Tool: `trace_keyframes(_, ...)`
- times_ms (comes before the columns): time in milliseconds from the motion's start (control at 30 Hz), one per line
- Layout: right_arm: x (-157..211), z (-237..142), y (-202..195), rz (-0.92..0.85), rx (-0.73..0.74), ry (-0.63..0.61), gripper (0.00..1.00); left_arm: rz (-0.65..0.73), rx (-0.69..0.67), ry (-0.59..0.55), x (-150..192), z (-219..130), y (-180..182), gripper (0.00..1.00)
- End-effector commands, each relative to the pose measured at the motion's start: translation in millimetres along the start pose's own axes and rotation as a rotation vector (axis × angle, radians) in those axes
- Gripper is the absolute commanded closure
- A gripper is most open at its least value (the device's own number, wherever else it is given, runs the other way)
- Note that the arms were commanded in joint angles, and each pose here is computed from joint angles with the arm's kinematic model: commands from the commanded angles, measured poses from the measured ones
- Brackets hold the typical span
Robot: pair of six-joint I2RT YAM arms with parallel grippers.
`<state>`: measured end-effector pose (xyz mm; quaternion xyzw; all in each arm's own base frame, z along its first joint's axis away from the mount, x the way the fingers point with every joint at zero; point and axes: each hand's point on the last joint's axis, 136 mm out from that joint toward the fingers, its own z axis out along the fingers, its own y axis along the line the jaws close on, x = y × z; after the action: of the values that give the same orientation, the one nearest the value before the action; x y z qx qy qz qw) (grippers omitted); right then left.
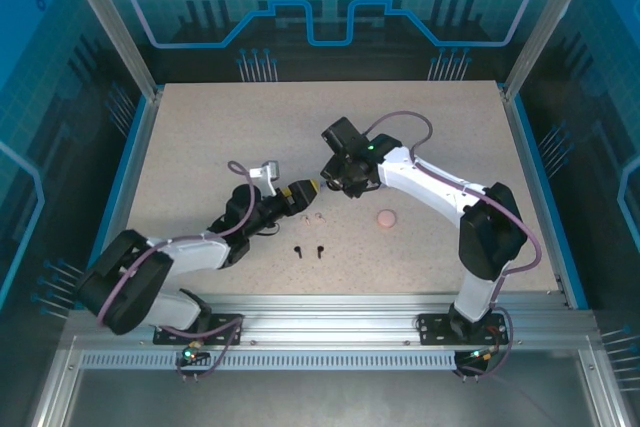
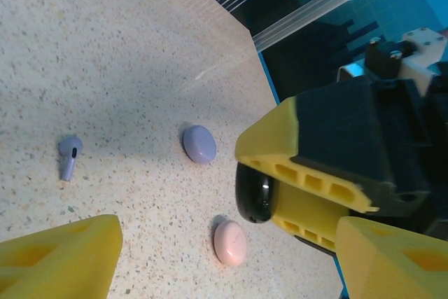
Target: Insert wireless bluetooth earbuds into charging case
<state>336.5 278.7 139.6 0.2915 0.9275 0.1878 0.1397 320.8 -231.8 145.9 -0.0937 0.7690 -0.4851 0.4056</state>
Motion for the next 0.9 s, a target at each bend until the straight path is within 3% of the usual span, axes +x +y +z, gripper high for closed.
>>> trace_keyframes(0,-3.4,-1.2,14.8,0.041,-0.036,0.009,0.59,-0.022,0.129,-0.025,-1.0,4.7,-16.6,0.24)
trace_keyframes(267,-2.3,0.5,19.8,0.024,-0.047,0.02,0.59,-0.051,0.154,-0.04,7.2,16.1,-3.7,0.31)
trace_keyframes(667,2.8,1.6,19.2,0.015,-0.068,0.034,0.59,0.071,0.124,-0.035,12.7,19.7,-25.8,0.34)
trace_keyframes(867,6.2,-3.5,15.9,0.015,-0.084,0.033,0.59,0.057,0.136,-0.052,10.2,25.0,-27.3,0.42)
